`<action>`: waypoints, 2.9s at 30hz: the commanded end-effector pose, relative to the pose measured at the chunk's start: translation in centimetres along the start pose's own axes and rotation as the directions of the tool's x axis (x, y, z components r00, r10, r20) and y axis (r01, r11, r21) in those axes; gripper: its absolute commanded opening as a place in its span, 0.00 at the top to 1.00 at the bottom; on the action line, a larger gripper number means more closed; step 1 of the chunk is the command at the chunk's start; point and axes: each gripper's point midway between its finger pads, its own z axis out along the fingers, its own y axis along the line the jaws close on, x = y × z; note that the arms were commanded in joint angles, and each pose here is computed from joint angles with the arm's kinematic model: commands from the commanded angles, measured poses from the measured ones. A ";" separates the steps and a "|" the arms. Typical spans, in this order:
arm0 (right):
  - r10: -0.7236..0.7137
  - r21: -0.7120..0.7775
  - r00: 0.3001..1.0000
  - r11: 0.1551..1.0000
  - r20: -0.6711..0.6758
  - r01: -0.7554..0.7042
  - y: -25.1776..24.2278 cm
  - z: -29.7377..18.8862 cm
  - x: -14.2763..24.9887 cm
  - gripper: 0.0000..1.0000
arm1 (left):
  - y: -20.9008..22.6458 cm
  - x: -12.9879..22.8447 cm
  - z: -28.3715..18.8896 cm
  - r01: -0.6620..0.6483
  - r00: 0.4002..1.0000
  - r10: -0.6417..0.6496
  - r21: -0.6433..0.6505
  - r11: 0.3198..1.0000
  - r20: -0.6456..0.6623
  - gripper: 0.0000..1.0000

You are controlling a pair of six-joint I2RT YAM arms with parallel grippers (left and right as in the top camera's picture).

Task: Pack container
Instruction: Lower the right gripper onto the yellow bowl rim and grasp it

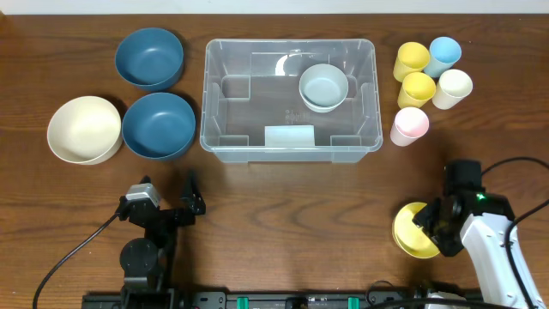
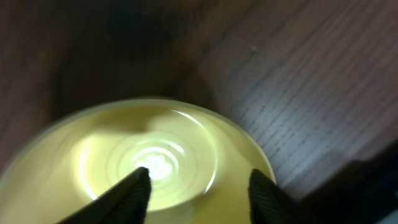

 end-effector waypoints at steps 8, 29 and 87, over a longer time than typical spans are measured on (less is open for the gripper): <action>0.025 -0.031 0.999 0.999 -0.019 -0.026 0.2 1.6 0.8 0.89 | 0.8 1.4 0.1 -0.017 0.999 0.015 -0.028 0.999 -0.042 0.02; -0.085 -0.017 0.996 0.996 0.022 0.086 0.9 -5.0 -1.9 0.47 | 0.8 1.4 0.1 -0.017 0.999 0.015 -0.028 0.999 -0.042 0.02; 0.043 -0.125 0.994 0.992 0.104 -0.030 2.7 -0.1 -2.8 0.99 | 0.8 1.4 0.1 -0.017 0.999 0.015 -0.028 0.999 -0.042 0.02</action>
